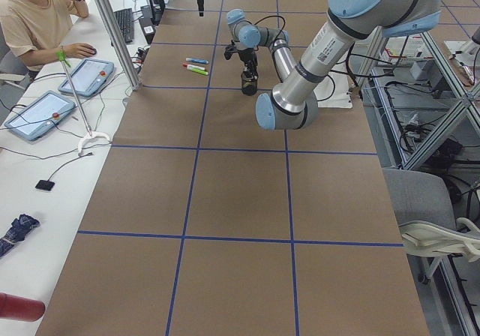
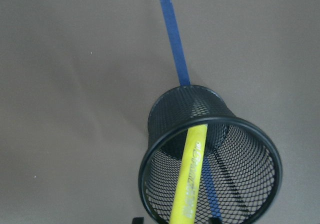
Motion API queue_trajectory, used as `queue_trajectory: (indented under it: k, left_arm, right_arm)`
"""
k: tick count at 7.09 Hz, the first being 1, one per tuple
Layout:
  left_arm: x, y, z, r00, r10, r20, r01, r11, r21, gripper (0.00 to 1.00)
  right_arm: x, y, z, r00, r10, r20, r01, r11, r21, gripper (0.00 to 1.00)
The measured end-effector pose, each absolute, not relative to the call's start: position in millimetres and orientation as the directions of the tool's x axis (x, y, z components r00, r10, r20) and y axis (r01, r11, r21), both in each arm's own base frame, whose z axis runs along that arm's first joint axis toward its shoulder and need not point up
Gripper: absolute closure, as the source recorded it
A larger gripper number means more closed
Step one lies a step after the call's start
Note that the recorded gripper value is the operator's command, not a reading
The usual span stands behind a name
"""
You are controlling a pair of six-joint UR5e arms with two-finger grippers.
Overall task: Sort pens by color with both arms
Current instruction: 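Lower the left gripper into the cup and grasp the yellow marker, then lift the yellow marker out of the cup with the left gripper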
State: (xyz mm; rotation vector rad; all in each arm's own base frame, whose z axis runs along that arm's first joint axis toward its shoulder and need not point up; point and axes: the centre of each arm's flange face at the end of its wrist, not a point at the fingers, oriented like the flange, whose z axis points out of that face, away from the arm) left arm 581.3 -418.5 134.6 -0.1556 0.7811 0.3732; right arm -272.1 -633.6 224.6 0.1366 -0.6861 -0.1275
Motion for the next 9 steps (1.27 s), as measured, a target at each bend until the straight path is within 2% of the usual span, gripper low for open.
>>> queue_trajectory:
  k: [1,3,9]
  left_arm:
    - [581,-418,135,0.649,0.270,-0.711,-0.384,0.924,0.000,0.79]
    - [581,-418,133,0.648,0.271,-0.712,-0.383,0.924,0.003,1.00]
    - [556,-409,114,0.612,0.290,-0.736,-0.376,0.925,0.052,1.00]
  right_arm:
    - [-272,-634,225,0.767,-0.162,0.621,0.072,0.983,0.167,0.00]
    - [-272,-634,225,0.766,-0.162,0.622,0.072,0.983,0.167,0.00]
    - [-272,-634,224,0.766,-0.163,0.622,0.072,0.983,0.169,0.00]
